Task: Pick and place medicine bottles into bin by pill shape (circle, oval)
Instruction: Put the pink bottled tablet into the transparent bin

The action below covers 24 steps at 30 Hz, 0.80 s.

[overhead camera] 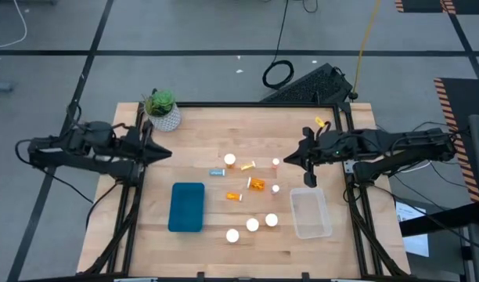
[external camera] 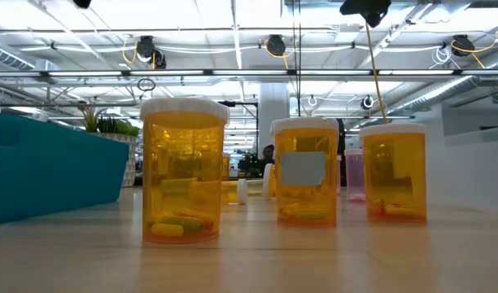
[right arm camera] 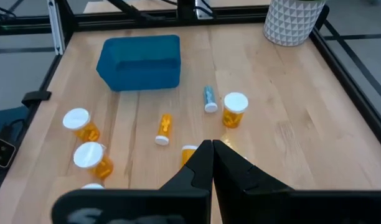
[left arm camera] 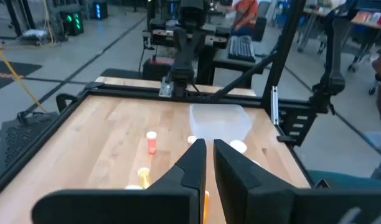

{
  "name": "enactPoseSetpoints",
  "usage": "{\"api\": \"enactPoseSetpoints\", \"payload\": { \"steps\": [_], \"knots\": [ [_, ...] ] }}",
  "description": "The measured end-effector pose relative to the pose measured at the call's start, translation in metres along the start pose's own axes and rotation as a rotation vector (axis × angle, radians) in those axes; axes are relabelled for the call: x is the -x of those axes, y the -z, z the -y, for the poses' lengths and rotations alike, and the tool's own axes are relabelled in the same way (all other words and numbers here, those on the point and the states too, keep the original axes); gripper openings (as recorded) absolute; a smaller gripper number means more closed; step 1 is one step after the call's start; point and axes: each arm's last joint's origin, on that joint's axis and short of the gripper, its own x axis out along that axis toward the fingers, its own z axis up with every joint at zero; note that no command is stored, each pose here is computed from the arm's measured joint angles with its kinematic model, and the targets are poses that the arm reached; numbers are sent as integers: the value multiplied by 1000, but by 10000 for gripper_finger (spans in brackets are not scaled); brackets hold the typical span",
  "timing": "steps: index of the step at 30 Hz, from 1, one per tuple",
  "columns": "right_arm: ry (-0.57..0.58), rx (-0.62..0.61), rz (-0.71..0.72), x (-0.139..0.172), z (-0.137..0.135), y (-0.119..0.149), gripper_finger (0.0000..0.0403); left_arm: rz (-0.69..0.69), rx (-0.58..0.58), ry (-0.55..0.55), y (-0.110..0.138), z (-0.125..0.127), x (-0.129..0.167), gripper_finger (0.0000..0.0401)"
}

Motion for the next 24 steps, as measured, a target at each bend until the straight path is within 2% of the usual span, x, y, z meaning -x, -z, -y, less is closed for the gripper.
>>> {"api": "enactPoseSetpoints", "payload": {
  "steps": [5,13,17,24],
  "knots": [
    [0,-8,-3,-10,0,10,0,-102,-21,-17,-17,2,-21,33],
    [3,-66,-28,-21,1,24,0,-280,-87,-65,-2,-1,-74,33],
    [7,-121,-45,-21,1,26,0,-322,-126,-73,3,-2,-95,33],
    [14,-166,-73,-22,1,29,0,-314,-187,-63,5,-2,-119,33]
  ]
}}
